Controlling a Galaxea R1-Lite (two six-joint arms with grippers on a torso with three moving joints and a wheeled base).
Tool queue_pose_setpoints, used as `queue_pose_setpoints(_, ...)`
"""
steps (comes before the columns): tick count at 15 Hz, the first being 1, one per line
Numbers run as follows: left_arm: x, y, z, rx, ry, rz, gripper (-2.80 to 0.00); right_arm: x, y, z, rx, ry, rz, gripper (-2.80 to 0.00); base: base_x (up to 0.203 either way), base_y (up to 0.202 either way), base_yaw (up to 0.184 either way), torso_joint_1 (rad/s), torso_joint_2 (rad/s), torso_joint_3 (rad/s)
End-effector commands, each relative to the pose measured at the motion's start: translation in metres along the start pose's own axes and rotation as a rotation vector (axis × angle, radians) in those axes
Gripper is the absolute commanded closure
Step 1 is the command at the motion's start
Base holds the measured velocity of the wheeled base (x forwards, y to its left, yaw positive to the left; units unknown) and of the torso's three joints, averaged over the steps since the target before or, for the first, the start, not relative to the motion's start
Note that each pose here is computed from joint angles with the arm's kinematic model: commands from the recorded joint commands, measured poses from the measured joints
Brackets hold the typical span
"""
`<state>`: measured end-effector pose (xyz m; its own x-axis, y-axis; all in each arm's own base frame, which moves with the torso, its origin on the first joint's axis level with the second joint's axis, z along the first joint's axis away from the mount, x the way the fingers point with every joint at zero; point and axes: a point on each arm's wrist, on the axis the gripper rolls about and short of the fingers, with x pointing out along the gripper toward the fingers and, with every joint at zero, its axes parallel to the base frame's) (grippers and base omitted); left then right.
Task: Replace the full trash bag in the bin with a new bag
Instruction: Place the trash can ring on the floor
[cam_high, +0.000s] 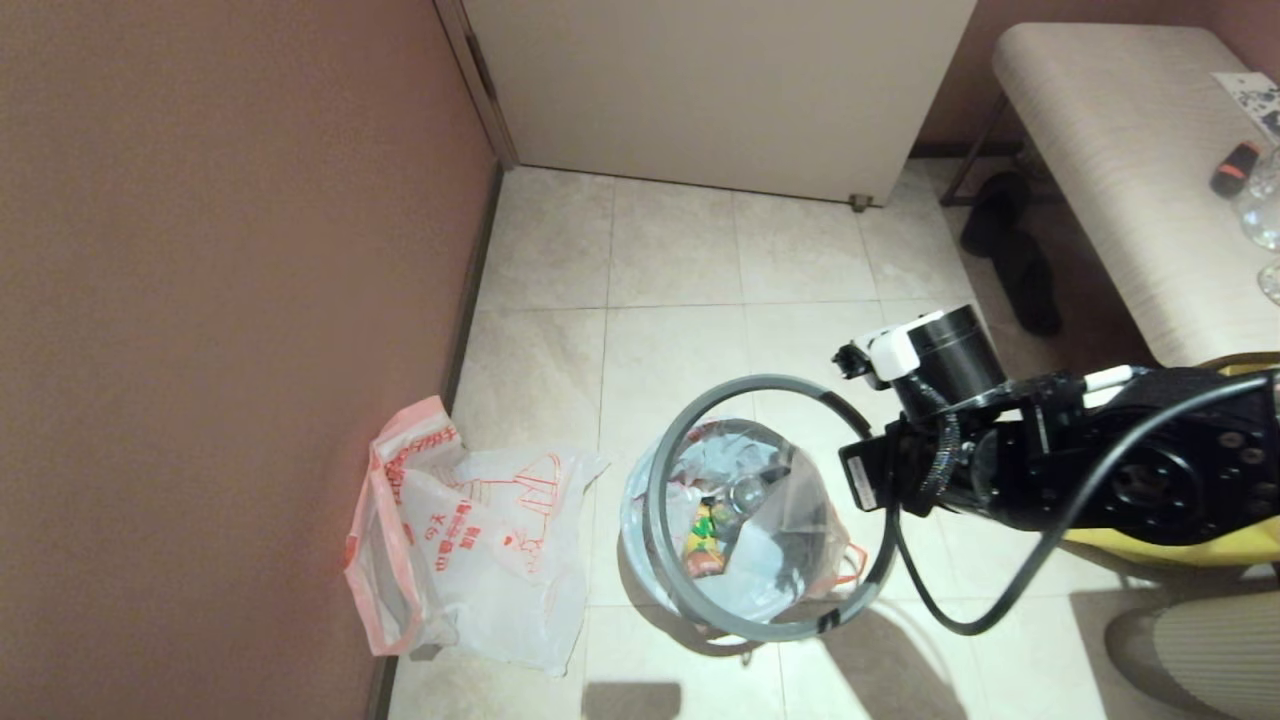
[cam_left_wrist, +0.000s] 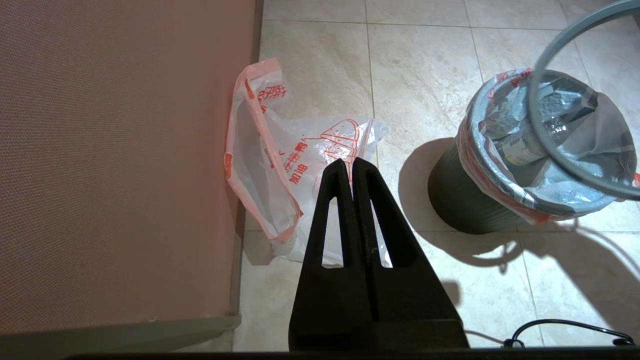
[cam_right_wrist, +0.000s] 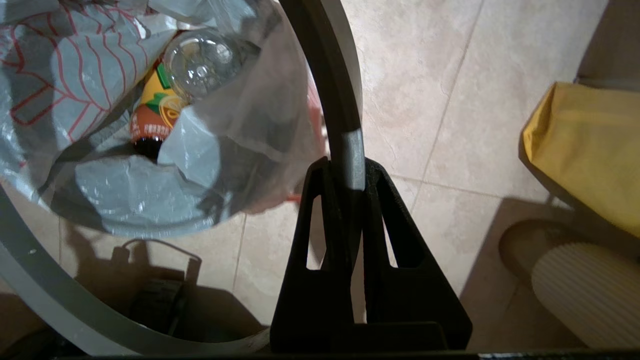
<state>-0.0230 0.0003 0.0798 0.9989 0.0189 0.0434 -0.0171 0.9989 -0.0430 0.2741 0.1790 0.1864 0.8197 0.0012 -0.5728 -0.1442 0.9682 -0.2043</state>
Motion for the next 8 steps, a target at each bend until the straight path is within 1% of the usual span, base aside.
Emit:
queue_pose_setpoints(1, 0.000, 0.000, 0.000, -0.001, 0.000, 0.001, 0.00, -0.044, -0.024, 0.007, 0.055, -0.062, 0.003, 0.00, 0.000, 0.000, 0.000, 0.000, 0.00, 0.000)
queue_pose_setpoints(2, 0.000, 0.000, 0.000, -0.001, 0.000, -0.001, 0.00, -0.055, -0.036, 0.005, 0.081, -0.062, -0.010, 0.00, 0.000, 0.000, 0.000, 0.000, 0.00, 0.000)
queue_pose_setpoints(4, 0.000, 0.000, 0.000, -0.001, 0.000, 0.000, 0.00, -0.063, -0.068, 0.002, 0.143, -0.048, -0.084, 0.00, 0.000, 0.000, 0.000, 0.000, 0.00, 0.000)
queue_pose_setpoints(6, 0.000, 0.000, 0.000, -0.001, 0.000, 0.000, 0.00, -0.062, -0.104, -0.003, 0.201, -0.018, -0.175, 0.00, 0.000, 0.000, 0.000, 0.000, 0.00, 0.000)
queue_pose_setpoints(8, 0.000, 0.000, 0.000, -0.001, 0.000, 0.000, 0.00, -0.058, -0.141, -0.009, 0.252, 0.022, -0.230, 0.00, 0.000, 0.000, 0.000, 0.000, 0.00, 0.000)
